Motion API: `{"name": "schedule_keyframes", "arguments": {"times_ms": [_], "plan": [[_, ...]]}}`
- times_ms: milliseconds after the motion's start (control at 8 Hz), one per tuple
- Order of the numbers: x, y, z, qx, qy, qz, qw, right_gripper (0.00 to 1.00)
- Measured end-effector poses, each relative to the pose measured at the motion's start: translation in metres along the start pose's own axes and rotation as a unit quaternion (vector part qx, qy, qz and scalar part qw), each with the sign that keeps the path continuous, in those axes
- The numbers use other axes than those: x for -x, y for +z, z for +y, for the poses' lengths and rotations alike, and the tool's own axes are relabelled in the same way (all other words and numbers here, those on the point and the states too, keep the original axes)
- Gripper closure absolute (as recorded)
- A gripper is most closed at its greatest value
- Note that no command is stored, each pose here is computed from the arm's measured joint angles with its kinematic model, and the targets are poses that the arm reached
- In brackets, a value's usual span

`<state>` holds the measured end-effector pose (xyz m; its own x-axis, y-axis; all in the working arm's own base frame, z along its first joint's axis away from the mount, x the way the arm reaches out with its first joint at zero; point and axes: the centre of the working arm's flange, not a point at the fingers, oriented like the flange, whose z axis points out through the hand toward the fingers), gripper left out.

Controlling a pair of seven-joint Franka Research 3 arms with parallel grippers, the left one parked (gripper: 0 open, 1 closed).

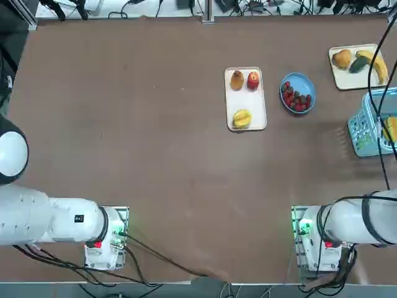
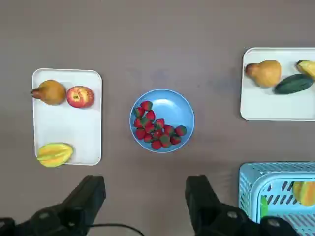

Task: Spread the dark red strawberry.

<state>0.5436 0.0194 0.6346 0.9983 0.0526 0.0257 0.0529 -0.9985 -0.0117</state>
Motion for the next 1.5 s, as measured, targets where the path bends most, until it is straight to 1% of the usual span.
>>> {"name": "schedule_keyframes", "arguments": {"times_ms": [375,500,625,750,875,1000,1125,1250,1500], "plan": [[-0.002,0.001,-0.006,0.0,0.009,0.002,1.0,0.0],[-0.006,0.009,-0.012,-0.001,0.022,-0.004,1.0,0.0],[-0.015,0.027,-0.017,-0.005,0.027,-0.02,0.999,0.0],[-0.028,0.056,-0.022,-0.006,0.025,-0.038,0.999,0.0],[-0.041,0.09,-0.031,-0.005,0.016,-0.045,0.999,0.0],[-0.049,0.128,-0.045,-0.004,0.002,-0.043,0.999,0.0],[-0.048,0.164,-0.058,-0.004,-0.023,-0.041,0.999,0.0],[-0.043,0.194,-0.065,-0.004,-0.061,-0.042,0.997,0.0],[-0.032,0.244,-0.064,-0.007,-0.146,-0.043,0.988,0.0]]}}
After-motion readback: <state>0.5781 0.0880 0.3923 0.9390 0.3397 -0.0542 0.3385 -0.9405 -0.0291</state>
